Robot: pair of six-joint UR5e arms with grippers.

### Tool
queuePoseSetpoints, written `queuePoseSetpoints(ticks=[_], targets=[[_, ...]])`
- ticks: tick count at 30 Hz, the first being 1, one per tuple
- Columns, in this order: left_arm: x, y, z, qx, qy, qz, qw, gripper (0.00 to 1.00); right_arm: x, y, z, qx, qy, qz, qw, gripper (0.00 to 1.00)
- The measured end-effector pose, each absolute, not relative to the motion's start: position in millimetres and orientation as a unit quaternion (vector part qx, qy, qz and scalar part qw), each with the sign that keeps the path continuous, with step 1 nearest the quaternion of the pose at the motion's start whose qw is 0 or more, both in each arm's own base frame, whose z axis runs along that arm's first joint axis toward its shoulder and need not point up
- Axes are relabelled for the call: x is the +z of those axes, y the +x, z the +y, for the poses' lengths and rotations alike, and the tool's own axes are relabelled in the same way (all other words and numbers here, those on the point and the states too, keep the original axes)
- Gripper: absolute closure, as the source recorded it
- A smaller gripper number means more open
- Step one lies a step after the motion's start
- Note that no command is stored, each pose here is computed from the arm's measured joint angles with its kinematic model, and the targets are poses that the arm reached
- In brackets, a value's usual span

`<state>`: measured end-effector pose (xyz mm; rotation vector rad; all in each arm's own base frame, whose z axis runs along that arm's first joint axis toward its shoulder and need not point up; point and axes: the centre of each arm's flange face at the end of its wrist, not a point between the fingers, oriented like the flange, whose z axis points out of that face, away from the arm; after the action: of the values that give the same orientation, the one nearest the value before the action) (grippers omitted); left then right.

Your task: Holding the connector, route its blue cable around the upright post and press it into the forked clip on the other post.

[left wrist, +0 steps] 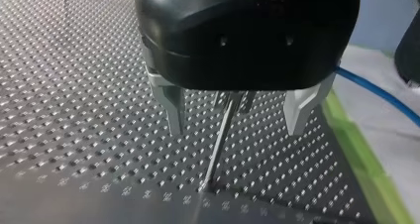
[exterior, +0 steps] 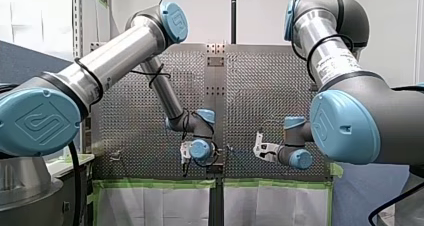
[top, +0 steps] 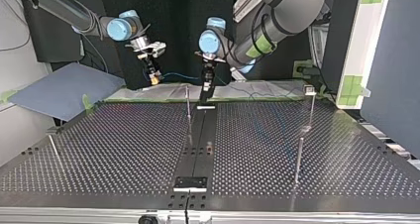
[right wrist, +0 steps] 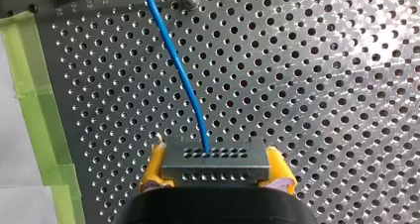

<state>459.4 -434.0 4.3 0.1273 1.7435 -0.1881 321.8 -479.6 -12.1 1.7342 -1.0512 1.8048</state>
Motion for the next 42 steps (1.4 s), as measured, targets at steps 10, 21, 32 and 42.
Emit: queuePoseSetpoints(ticks=[10, 21, 32, 42], targets=[[7.6, 465.6, -427.0, -0.059, 0.019, 0.753, 0.656, 0.0, -12.4, 323.1, -478.7, 0.649, 0.626, -0.377, 0.212, 1.0], [9.5, 462.2, -427.8, -0.051, 0.002, 0.75, 0.659, 0.74, -12.4, 321.2, -479.9, 0.648, 0.625, -0.378, 0.214, 1.0], [8.9, 460.4, -438.1, -0.088, 0.032, 0.751, 0.653, 1.0, -12.4, 320.9, -480.3, 0.648, 0.625, -0.379, 0.216, 1.0], [8.7, 459.8, -440.4, -0.096, 0.041, 0.751, 0.652, 1.0, -12.5, 312.9, -486.1, 0.64, 0.615, -0.396, 0.237, 1.0]])
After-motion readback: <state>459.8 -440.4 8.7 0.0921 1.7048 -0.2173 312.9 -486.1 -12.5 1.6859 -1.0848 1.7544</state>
